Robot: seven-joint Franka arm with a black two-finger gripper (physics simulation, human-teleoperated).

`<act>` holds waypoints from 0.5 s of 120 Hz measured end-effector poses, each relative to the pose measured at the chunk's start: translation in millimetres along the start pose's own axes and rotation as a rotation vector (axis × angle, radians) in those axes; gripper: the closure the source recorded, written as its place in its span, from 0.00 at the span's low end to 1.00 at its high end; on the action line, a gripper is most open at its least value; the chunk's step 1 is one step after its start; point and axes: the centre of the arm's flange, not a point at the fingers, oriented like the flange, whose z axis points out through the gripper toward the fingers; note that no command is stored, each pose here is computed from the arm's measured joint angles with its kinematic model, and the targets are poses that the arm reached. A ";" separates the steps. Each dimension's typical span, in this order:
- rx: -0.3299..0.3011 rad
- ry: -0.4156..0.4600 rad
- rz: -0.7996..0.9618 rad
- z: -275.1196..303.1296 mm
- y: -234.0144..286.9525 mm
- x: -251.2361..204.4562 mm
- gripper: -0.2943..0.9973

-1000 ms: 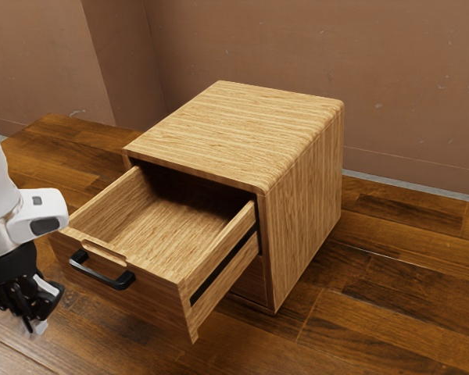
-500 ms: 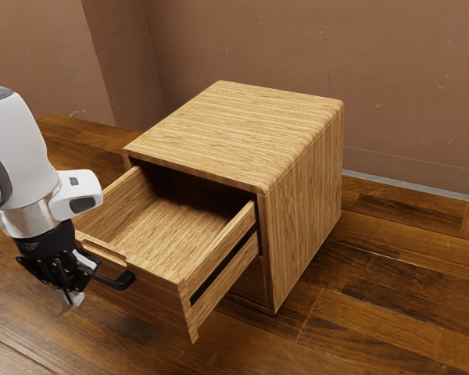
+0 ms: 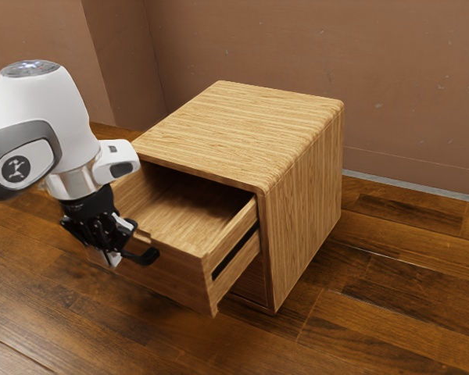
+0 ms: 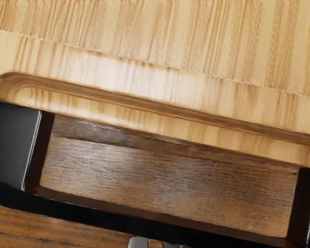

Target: Push the drawer handle with one arm to close the drawer

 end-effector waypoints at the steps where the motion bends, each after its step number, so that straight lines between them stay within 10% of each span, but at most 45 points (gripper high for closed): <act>1: -0.001 -0.001 0.000 1.0 -0.1 2.0 0.81; 60: -0.025 0.068 0.043 1.4 4.6 112.8 0.82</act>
